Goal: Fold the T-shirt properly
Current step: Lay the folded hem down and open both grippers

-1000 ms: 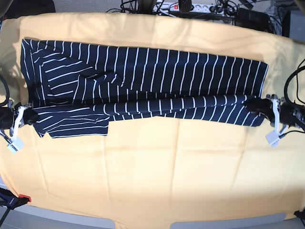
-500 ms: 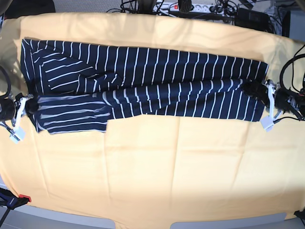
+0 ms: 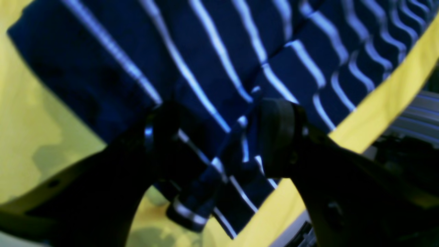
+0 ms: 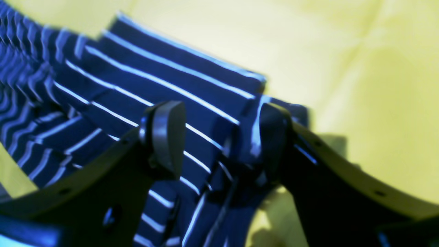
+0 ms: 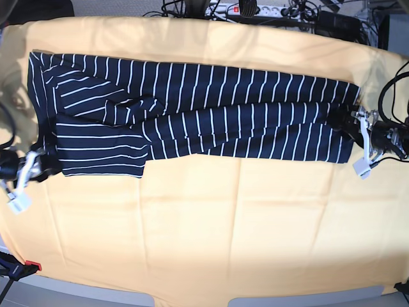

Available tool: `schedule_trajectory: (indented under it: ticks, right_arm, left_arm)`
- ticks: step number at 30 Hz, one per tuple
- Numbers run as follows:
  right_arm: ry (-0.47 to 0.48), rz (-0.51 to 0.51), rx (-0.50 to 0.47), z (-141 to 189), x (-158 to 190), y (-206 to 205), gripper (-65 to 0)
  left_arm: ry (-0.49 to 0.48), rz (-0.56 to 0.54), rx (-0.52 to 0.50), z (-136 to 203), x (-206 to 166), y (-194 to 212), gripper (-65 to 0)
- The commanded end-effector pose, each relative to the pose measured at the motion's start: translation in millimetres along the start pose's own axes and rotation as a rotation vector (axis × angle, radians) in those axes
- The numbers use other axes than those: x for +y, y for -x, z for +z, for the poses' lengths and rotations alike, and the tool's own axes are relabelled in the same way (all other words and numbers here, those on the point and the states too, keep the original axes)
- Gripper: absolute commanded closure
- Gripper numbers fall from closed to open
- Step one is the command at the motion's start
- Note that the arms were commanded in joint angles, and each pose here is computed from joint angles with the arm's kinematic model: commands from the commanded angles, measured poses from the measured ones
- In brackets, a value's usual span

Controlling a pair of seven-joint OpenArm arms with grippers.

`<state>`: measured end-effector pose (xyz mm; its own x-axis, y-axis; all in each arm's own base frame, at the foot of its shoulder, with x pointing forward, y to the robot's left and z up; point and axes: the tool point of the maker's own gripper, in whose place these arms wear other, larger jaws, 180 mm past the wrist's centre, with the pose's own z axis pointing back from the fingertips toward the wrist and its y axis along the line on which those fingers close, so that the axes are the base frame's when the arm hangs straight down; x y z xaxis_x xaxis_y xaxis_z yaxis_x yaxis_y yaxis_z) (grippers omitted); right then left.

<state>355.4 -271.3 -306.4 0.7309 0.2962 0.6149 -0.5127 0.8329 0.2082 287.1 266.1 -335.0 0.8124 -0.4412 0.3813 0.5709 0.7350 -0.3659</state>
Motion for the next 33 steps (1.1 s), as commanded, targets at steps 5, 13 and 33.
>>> schedule_trajectory:
  ticks: [5,13,33]
  right_arm:
    - [0.110,0.006,-0.001,-17.6,-22.6,4.3,-36.4]
    - [0.191,-0.080,-0.003,-38.3,-32.6,15.8,-36.4]
    - [-0.157,-0.119,-0.083,-30.6,26.1,-17.4,0.0]
  left_arm:
    - [-0.085,-0.021,-0.025,14.4,15.6,-9.5,-38.4]
    - [-0.101,-0.026,-0.009,14.6,18.6,-6.4,-38.4]
    - [-0.104,-0.035,-0.071,17.5,18.6,-20.6,-38.4]
